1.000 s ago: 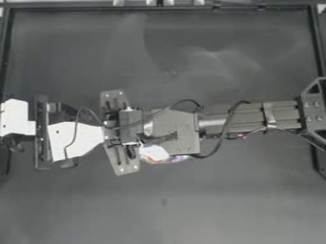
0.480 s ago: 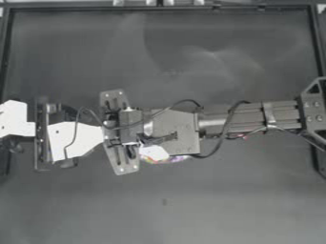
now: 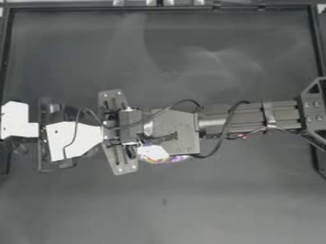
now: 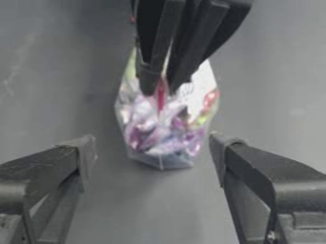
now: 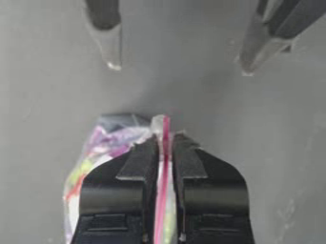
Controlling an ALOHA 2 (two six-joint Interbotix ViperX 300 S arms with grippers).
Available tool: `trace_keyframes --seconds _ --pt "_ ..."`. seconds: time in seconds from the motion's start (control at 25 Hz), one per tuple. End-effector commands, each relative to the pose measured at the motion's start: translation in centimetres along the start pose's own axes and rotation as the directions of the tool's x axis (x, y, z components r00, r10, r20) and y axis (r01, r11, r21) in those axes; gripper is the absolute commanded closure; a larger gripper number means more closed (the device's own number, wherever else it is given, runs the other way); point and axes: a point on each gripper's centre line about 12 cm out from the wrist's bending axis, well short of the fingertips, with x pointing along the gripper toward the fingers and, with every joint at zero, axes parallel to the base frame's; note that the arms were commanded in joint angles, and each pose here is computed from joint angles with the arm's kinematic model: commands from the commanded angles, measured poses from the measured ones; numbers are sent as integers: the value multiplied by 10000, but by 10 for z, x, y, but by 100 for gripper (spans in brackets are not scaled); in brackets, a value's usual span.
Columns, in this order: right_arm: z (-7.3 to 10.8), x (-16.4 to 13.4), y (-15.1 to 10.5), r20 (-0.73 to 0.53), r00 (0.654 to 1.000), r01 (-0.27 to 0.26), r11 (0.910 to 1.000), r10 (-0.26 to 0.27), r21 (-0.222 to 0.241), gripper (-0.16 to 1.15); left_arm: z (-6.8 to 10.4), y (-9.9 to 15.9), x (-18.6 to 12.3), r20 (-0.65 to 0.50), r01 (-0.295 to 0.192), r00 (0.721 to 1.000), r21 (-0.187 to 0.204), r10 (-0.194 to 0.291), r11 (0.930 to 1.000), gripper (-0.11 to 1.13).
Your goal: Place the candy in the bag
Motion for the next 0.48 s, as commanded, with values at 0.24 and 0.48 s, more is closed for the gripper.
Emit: trace_keyframes --seconds 0.24,0.48 --pt "4 -34 -8 710 9974 108 9997 -123 207 58 2 -3 15 542 -49 9985 -100 54 9999 2" --pt "2 -35 -7 700 9975 75 9998 -90 208 58 0 -6 25 618 -8 9981 -101 14 9999 2"
